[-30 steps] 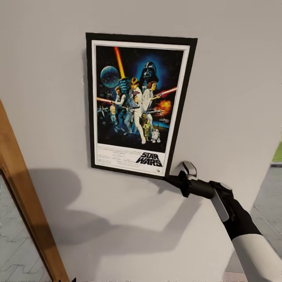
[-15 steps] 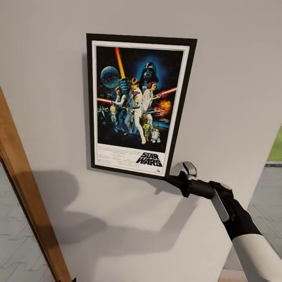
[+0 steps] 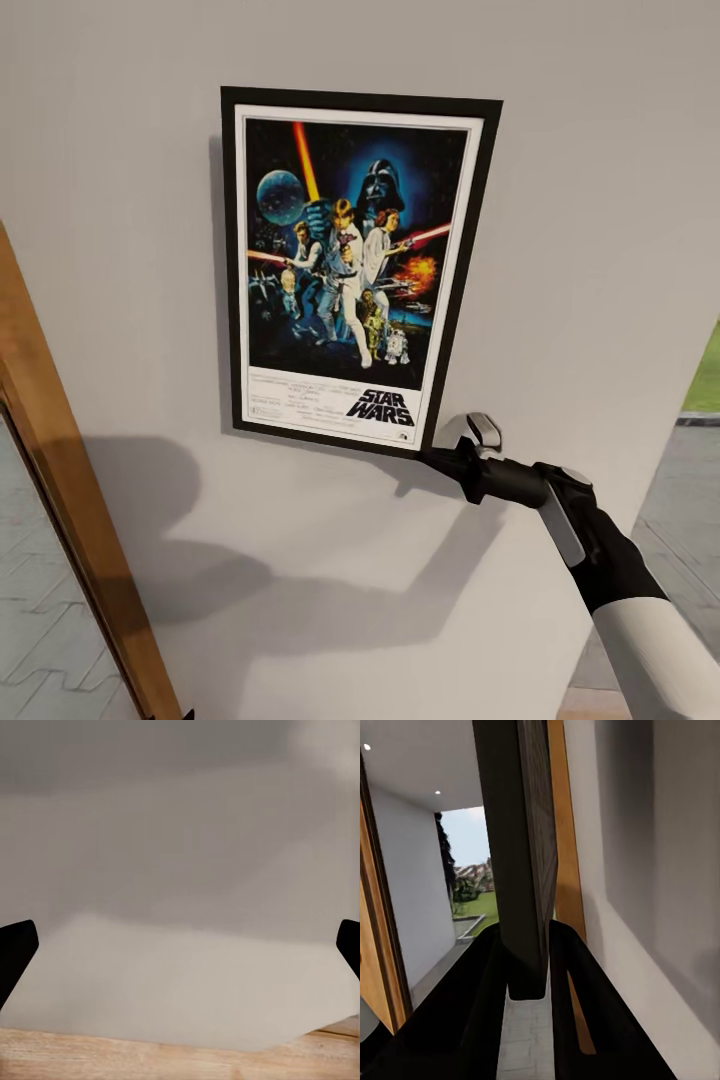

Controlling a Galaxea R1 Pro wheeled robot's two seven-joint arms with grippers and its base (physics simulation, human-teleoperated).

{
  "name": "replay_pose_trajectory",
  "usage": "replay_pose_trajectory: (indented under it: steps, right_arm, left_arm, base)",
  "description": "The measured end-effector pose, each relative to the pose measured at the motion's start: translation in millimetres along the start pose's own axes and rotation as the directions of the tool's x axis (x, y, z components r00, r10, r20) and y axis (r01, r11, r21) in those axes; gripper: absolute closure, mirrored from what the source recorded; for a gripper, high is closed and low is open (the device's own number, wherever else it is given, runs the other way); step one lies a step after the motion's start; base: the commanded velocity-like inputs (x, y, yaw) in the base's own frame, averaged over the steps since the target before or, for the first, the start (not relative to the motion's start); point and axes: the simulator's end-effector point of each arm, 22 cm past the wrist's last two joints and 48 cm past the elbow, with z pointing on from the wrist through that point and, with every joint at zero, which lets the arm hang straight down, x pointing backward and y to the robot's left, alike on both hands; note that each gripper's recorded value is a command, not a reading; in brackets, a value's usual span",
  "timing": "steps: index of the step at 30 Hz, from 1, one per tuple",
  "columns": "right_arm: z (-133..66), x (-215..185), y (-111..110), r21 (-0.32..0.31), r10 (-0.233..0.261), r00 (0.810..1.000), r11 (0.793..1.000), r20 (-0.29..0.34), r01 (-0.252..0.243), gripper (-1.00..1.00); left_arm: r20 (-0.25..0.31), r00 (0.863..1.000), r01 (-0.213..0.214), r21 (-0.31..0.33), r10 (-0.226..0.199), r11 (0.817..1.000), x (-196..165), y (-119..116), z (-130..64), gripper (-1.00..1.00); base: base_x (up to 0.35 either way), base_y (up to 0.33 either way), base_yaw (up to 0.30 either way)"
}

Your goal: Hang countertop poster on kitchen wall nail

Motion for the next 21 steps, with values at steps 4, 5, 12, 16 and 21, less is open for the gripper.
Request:
replay_pose_trajectory:
  steps: [4,5,12,16,21]
  right_arm:
    - [0.2,0.1,-0.1,0.000,0.000,1.000,1.000,0.000,0.000,1.00]
    - [0.1,0.0,-0.1,0.000,0.000,1.000,1.000,0.000,0.000,1.00]
    - [-0.4,-0.1,-0.4,0.002,0.002,1.000,1.000,-0.001,-0.002,1.00]
    - [-0.3,-0.1,-0.4,0.002,0.002,1.000,1.000,-0.001,-0.002,1.00]
    - [0.2,0.1,-0.7,0.003,0.002,1.000,1.000,0.000,-0.002,1.00]
  left_arm:
    - [0.000,1.000,0.000,0.000,0.000,1.000,0.0,0.0,0.0,-1.00]
    - [0.000,1.000,0.000,0.000,0.000,1.000,0.0,0.0,0.0,-1.00]
    - [0.000,1.000,0.000,0.000,0.000,1.000,-0.1,0.1,0.0,-1.00]
    - [0.000,1.000,0.000,-0.001,0.000,1.000,-0.1,0.3,-0.1,-1.00]
    - [0.000,1.000,0.000,0.000,0.000,1.000,-0.1,0.3,-0.1,-1.00]
  base:
    - [0.000,0.000,0.000]
    - [0.000,0.000,0.000]
    - [0.000,0.000,0.000]
    - [0.000,0.000,0.000]
    - [0.000,0.000,0.000]
